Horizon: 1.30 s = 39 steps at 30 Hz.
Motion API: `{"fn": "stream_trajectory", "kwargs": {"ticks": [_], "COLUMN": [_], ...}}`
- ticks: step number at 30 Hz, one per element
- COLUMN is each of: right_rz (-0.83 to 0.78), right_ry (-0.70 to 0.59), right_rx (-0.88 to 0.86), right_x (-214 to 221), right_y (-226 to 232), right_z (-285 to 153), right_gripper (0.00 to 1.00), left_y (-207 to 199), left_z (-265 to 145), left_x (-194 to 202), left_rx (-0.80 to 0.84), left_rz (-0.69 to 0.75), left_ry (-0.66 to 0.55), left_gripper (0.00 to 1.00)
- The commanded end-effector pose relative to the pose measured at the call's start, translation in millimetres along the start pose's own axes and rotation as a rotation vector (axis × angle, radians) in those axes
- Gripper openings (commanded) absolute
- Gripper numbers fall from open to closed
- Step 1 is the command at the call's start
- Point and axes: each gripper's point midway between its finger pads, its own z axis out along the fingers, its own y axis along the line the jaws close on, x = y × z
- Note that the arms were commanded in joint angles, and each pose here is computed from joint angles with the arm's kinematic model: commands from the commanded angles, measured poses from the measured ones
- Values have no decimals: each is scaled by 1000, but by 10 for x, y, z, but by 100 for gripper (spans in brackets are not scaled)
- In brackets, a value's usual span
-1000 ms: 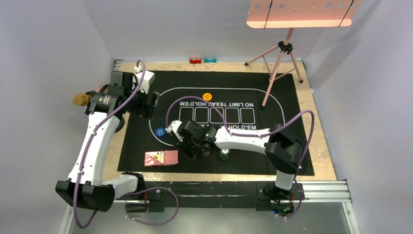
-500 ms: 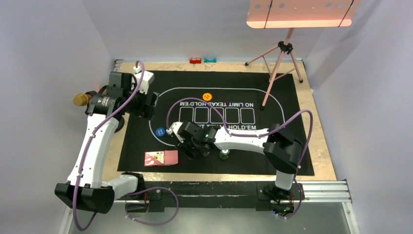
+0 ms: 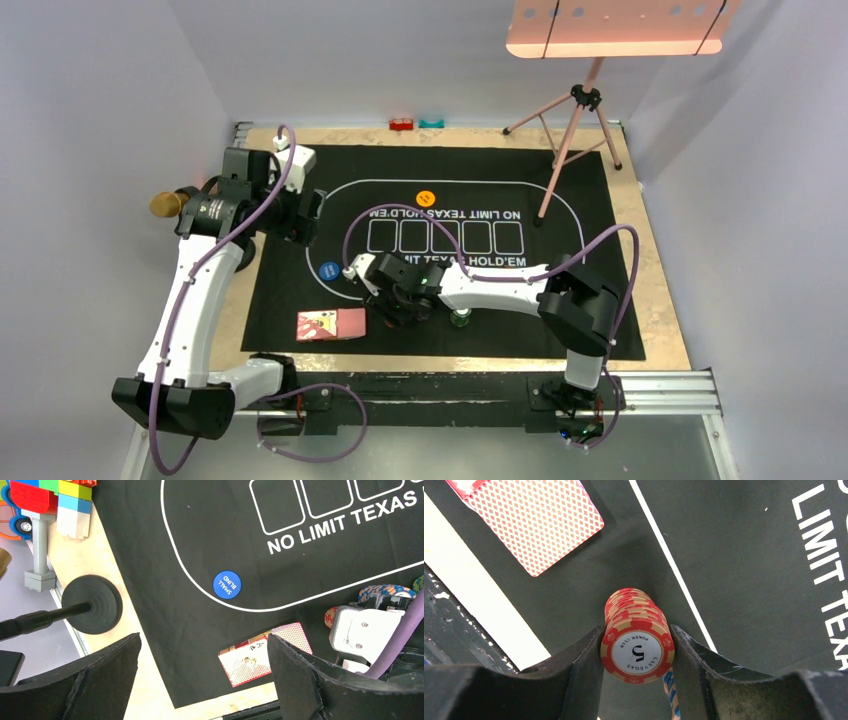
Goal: Distribute texas hold em gaming equipment
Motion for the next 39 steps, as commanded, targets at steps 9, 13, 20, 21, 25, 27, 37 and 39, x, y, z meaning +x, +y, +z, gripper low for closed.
{"fn": "stream_trajectory", "kwargs": {"ticks": [9, 13, 20, 21, 25, 27, 37, 39], "right_rz": [-2, 0, -1, 0, 1, 3, 1, 2], "right_ry": [-86, -100, -97, -95, -91, -89, -134, -154], "right_rx": [12, 7, -6, -7, -9, -9, 9, 18], "right_x": [-302, -358, -355, -347, -334, -331, -584, -669], "right_y": [-14, -7, 17, 18, 25, 24, -15, -35], "right_z": [-231, -270, -271, -263, -246, -246, -494, -565], "right_gripper": [55, 56, 51, 50, 40, 34, 0, 0], "left_y": [18, 14, 21, 21, 26, 33, 45, 62], "left_z": [-131, -119, -114, -116, -126, -128, -118, -111], "left_x": [-98, -90, -80, -80, -73, -73, -63, -69], "left_rx": [-10, -8, -12, -12, -16, -19, -26, -36], "left_rz": [10, 11, 11, 12, 11, 13, 18, 8], "left_ry": [-65, -61, -58, -59, -60, -59, -56, -57], "left_gripper": [100, 100, 100, 100, 100, 100, 100, 100]}}
